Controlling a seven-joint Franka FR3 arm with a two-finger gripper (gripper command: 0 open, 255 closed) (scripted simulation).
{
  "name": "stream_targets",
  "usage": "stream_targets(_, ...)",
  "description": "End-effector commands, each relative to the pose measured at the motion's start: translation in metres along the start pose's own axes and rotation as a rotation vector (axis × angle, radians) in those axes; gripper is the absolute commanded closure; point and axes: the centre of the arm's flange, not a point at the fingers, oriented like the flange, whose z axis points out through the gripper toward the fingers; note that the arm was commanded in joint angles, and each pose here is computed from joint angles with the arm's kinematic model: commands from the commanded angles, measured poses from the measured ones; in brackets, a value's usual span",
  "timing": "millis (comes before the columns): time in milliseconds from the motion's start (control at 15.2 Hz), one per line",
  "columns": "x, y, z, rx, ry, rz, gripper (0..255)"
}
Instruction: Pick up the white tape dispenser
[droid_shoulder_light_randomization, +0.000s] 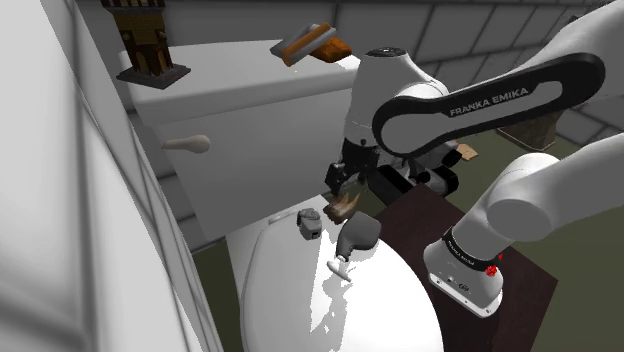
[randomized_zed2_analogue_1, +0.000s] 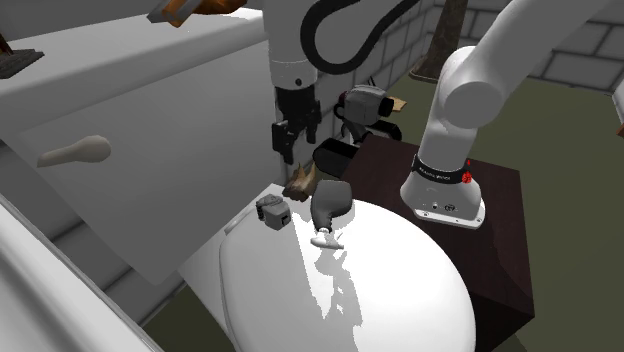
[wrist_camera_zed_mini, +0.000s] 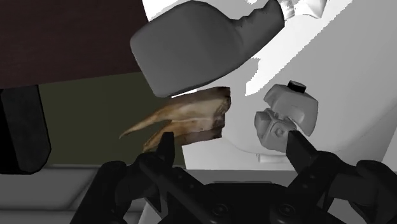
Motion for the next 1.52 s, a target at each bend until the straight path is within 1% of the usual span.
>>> stream_targets(0,0.004,-0.02,0.018,0.0,0.011,0.017,0)
stream_targets(462,0.021,-0.081,0.086,-0.011,0.042,0.072,0)
stream_targets(528,0.022,-0.086,0.092,-0.012,0.045,0.077,0)
stream_targets(990,0.025,-0.086,0.129,-0.012,0.045,0.077,0)
stream_targets(1122,0.025,-0.086,0.132,-0.012,0.045,0.077,0)
stream_targets(1188,0.024,-0.087,0.132,-0.012,0.045,0.077,255)
stream_targets(1452,0.024,-0.087,0.132,-0.012,0.045,0.077,255)
